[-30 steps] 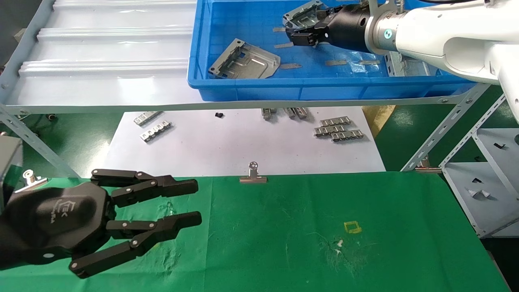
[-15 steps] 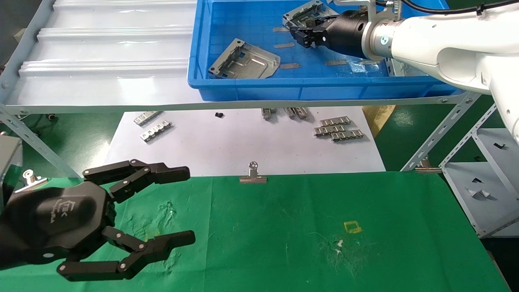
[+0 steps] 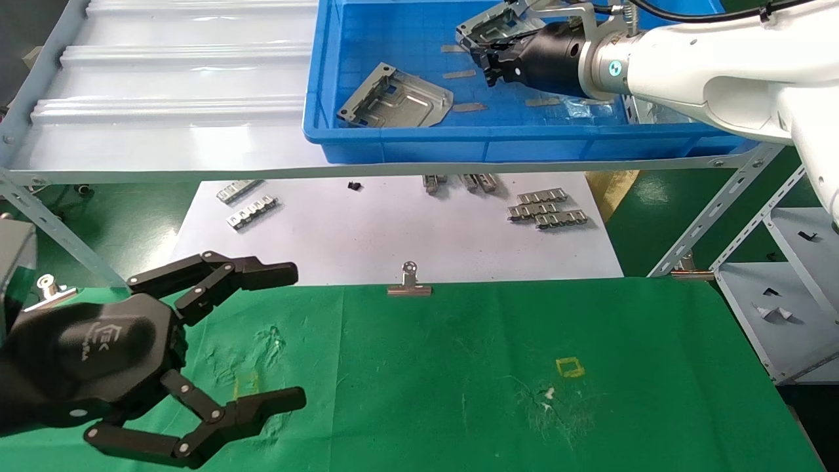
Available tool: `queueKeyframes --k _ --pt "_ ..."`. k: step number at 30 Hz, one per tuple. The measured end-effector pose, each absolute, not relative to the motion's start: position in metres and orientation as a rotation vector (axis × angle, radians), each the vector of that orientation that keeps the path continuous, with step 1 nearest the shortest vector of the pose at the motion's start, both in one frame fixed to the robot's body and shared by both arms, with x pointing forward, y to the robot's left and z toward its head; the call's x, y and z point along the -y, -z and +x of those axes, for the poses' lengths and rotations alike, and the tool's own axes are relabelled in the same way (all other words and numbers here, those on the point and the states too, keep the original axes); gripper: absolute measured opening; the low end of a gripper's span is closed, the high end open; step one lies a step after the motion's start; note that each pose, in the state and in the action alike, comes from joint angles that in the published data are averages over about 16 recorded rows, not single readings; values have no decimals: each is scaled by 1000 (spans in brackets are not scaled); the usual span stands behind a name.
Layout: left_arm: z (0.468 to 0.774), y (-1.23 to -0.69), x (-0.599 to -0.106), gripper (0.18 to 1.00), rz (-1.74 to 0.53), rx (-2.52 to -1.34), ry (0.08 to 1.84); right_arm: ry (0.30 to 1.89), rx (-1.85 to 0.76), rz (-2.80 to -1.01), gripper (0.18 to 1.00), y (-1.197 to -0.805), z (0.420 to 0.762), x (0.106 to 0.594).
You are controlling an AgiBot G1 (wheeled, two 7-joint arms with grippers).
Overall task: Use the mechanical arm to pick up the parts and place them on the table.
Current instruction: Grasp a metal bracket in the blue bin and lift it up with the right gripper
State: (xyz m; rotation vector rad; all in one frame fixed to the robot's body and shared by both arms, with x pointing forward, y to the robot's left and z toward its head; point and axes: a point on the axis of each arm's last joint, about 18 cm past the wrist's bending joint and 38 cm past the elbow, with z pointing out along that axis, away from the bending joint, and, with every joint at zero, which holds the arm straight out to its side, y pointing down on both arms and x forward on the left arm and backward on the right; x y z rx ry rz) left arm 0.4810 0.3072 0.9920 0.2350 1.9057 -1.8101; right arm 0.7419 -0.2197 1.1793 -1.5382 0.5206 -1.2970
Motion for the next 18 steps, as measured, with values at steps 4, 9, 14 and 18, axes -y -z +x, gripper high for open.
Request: queueKeyframes --k 4,9,14,18 --pt "481 -992 -307 976 235 -1906 1810 1312 -507 -1542 237 -1185 739 220" --pt "481 -992 -307 991 235 -1906 1810 1333 -484 -1534 209 -1200 732 223" --pt "481 -992 -307 999 235 -1906 1810 1346 -436 -1544 197 -1217 720 228" --pt "481 -992 -307 1001 235 -1906 1810 1334 -370 -1580 193 -1228 705 233"
